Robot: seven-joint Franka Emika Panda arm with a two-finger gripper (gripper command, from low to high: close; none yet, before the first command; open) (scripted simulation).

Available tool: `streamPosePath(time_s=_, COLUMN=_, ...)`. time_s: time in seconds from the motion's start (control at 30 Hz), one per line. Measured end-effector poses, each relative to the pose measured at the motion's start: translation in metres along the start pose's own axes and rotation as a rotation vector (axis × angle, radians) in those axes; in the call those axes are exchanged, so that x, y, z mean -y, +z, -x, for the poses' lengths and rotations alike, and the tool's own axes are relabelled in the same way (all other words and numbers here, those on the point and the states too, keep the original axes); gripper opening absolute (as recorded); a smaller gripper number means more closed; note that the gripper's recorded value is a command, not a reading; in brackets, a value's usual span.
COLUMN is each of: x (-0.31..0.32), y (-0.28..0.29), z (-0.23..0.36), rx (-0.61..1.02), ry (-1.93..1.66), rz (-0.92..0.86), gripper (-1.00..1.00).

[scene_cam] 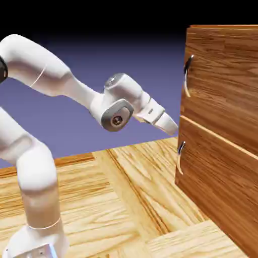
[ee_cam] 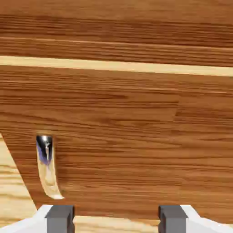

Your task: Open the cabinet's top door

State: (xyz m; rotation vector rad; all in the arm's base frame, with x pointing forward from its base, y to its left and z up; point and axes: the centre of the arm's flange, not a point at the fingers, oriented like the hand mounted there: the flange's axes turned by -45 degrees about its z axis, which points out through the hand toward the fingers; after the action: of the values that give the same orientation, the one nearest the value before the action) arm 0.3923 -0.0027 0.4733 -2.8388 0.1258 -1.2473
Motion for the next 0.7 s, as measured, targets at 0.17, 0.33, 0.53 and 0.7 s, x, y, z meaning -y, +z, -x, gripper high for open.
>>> streamPosePath(time_s=0.17, x=-0.01, y=-0.015, z=-0.022, rx=-0.06, ry=0.26, rz=-0.004, gripper=0.0)
streamPosePath(time_s=0.33, x=-0.016, y=-0.031, z=-0.04, rx=-0.119, ry=0.515, rz=-0.026, gripper=0.0)
streamPosePath(time_s=0.53, x=-0.02, y=-0.048, z=-0.056, rx=-0.186, ry=0.814, rz=-0.077, gripper=0.0)
streamPosePath(time_s=0.7, x=-0.019, y=-0.059, z=-0.067, rx=-0.235, ry=1.056, rz=-0.138, gripper=0.0)
